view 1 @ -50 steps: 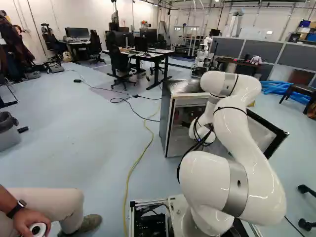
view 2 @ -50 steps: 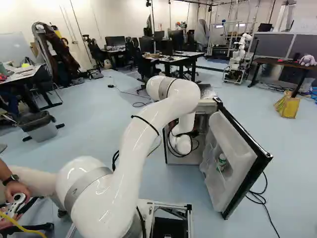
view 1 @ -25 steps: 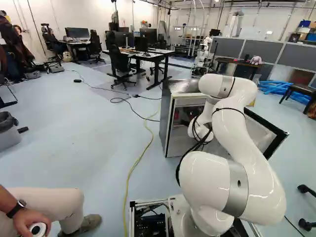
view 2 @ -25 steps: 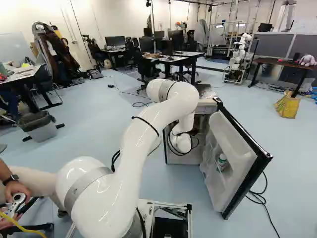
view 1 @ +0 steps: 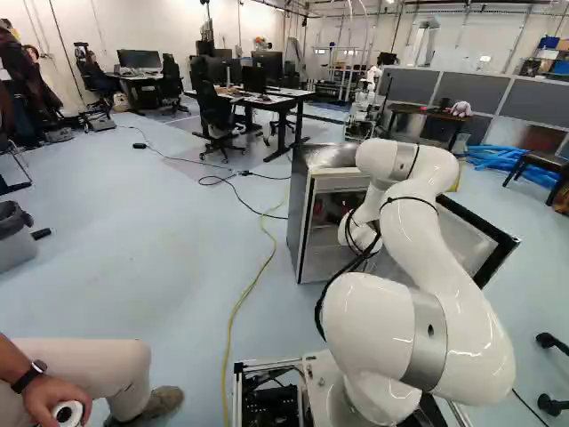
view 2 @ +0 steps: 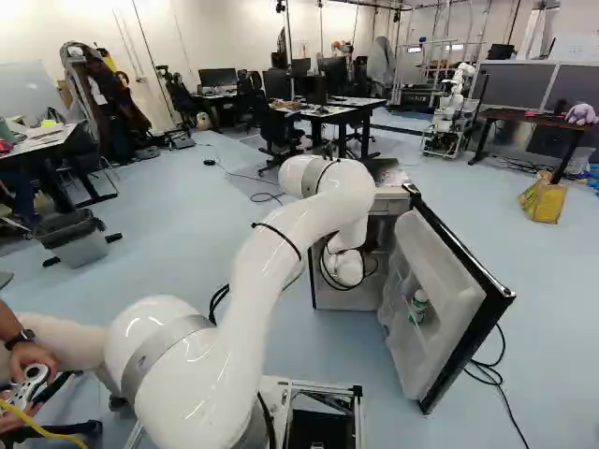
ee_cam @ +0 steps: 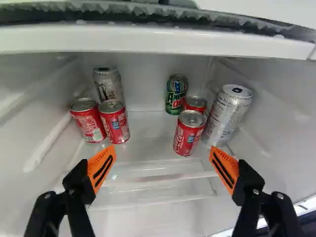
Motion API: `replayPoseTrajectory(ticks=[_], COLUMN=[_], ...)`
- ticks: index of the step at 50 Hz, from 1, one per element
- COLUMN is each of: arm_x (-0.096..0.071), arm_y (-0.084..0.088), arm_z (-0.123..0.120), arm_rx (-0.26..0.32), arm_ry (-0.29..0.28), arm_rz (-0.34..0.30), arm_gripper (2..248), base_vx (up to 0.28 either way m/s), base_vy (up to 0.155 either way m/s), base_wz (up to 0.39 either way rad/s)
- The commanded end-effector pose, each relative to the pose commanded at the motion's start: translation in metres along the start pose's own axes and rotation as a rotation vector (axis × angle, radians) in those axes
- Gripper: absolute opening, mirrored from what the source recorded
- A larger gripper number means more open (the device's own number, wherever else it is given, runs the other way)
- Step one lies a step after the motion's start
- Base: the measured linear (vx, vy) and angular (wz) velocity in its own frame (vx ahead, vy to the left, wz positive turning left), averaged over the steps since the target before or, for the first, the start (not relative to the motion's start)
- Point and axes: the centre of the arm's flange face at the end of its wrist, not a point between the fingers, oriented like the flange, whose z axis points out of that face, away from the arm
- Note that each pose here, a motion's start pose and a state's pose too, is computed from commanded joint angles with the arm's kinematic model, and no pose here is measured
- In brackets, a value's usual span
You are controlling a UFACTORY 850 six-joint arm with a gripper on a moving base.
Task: Grab a drink from the fridge
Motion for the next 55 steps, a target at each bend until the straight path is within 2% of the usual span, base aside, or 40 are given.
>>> replayPoseTrajectory(ticks=[21, 55], arm_x=[-0.001, -0.005], arm_y=[0.007, 0.009], arm_z=[0.020, 0.041], arm_rx=[-0.025, -0.073], arm_ry=[0.026, 0.018], arm_rz=[-0.003, 0.009], arm_gripper=[247, 247], base_vx=[0.000, 0.000], base_vy=[0.000, 0.000], base_wz=[0.000, 0.000])
